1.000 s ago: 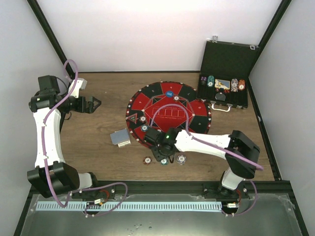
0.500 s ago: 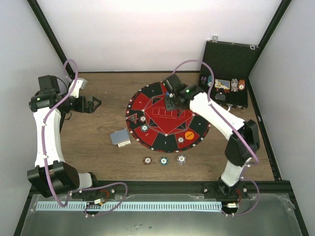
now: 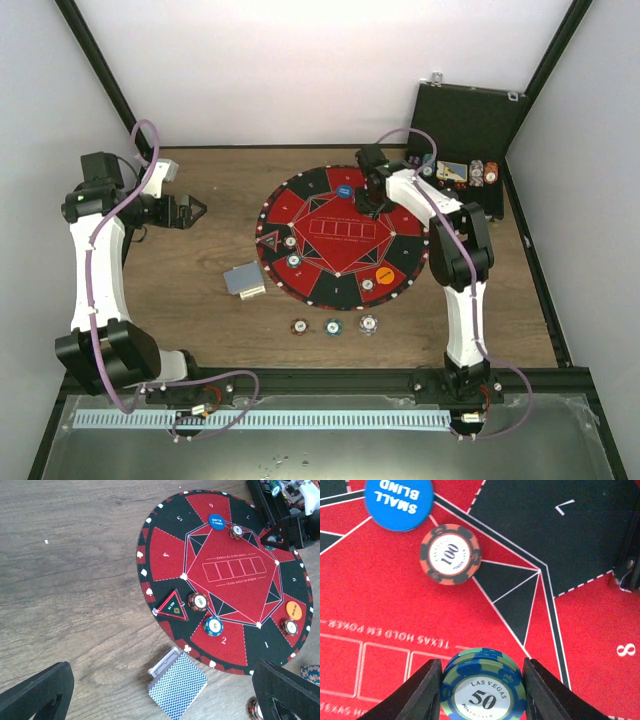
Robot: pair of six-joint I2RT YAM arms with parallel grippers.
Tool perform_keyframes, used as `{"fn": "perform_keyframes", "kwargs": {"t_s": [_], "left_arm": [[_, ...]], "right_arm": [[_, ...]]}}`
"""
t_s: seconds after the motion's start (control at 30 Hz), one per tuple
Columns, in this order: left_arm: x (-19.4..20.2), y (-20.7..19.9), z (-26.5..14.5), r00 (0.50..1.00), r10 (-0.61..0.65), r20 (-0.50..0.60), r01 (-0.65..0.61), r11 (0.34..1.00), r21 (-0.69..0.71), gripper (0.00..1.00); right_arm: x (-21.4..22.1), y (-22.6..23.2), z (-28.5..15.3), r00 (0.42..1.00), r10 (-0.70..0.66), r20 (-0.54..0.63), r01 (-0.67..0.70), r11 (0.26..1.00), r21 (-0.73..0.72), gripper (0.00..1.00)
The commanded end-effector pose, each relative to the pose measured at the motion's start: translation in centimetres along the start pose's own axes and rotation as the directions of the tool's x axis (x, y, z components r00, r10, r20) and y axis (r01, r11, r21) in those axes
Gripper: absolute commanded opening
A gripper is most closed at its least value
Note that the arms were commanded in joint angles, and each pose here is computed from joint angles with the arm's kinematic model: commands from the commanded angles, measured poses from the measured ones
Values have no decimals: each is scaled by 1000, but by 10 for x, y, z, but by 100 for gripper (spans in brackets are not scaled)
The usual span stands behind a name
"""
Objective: Distribute texas hold em gaming equipment
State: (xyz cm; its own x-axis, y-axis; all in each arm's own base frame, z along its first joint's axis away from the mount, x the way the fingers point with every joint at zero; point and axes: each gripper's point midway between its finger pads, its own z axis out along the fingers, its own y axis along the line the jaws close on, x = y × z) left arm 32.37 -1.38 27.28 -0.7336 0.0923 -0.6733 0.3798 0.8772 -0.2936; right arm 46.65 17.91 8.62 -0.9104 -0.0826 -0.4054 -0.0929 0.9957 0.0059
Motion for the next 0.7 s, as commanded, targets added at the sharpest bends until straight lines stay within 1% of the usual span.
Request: {"fn": "perform_keyframes", "kwargs": {"t_s": [0.0, 0.33, 0.47, 0.67], "left_arm": [[-6, 1, 1, 1000, 0, 18, 0, 1000, 13, 100], [-5, 2, 3, 1000, 10, 12, -10, 1000, 14, 100], [-5, 5, 5, 1000, 9, 9, -9, 1000, 11, 100], [-5, 6, 8, 1000, 4, 6, -4, 1000, 18, 100]], "right_arm": [[-28, -1, 7, 998, 7, 55, -4, 999, -43, 29], [-44, -22, 42, 999, 34, 37, -32, 999, -37, 29], [-44, -27, 52, 998, 60, 21, -59, 997, -54, 29], [-41, -26, 64, 998, 57, 8, -56, 997, -55, 29]]}}
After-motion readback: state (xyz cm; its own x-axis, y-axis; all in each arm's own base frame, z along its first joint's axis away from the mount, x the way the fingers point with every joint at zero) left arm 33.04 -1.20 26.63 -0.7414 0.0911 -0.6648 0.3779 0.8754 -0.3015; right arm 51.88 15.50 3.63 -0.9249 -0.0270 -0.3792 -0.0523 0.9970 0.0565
